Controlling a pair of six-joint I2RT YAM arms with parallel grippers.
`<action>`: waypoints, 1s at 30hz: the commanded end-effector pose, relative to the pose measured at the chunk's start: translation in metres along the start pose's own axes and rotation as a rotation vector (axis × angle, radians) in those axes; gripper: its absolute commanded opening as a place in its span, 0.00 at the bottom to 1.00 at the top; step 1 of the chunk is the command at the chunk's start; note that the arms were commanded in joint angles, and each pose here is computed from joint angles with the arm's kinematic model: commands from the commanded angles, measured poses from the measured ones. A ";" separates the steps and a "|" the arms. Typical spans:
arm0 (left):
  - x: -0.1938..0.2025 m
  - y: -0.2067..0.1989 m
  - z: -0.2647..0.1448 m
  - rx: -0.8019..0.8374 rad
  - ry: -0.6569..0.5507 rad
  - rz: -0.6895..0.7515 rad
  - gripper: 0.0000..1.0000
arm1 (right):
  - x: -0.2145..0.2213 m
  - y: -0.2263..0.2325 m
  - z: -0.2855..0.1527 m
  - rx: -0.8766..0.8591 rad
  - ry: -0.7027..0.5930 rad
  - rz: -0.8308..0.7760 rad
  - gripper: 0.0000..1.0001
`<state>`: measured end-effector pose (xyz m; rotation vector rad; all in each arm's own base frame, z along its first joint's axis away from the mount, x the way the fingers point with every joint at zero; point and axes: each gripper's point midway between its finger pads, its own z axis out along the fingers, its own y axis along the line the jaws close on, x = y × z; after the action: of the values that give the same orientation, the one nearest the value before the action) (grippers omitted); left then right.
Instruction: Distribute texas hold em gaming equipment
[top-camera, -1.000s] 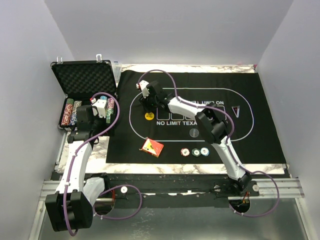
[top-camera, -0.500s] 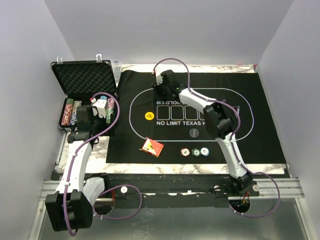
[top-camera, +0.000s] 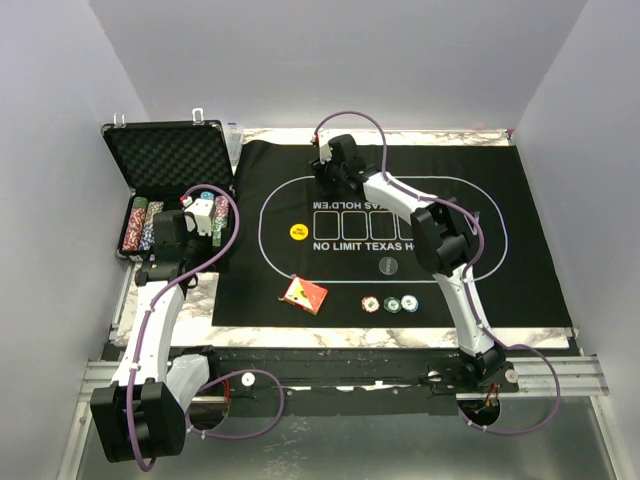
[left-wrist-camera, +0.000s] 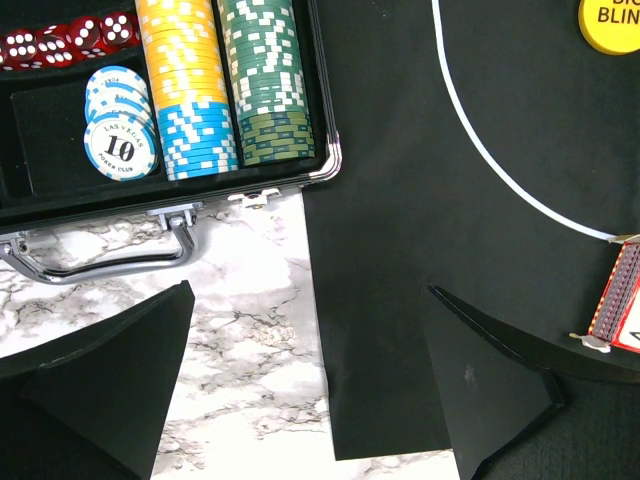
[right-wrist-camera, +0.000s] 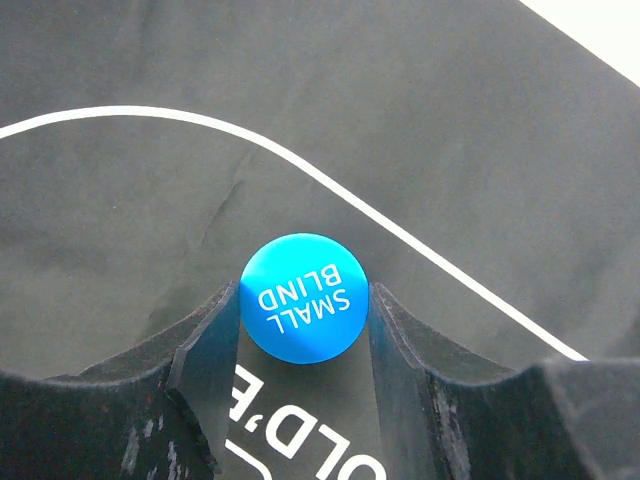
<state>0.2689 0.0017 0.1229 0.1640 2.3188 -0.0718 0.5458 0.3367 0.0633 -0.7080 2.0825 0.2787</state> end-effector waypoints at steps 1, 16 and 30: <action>-0.011 0.000 -0.003 0.011 -0.027 0.003 0.98 | -0.002 -0.004 0.005 -0.009 -0.019 0.026 0.43; -0.012 -0.001 -0.003 0.012 -0.026 0.002 0.99 | 0.000 0.027 -0.052 -0.184 0.002 0.005 0.38; -0.013 0.000 -0.003 0.008 -0.031 0.001 0.98 | 0.042 0.103 -0.119 -0.356 0.067 -0.065 0.38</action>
<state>0.2689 0.0017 0.1208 0.1636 2.3271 -0.0735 0.4240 0.3355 0.1069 -0.9070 2.0765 0.5399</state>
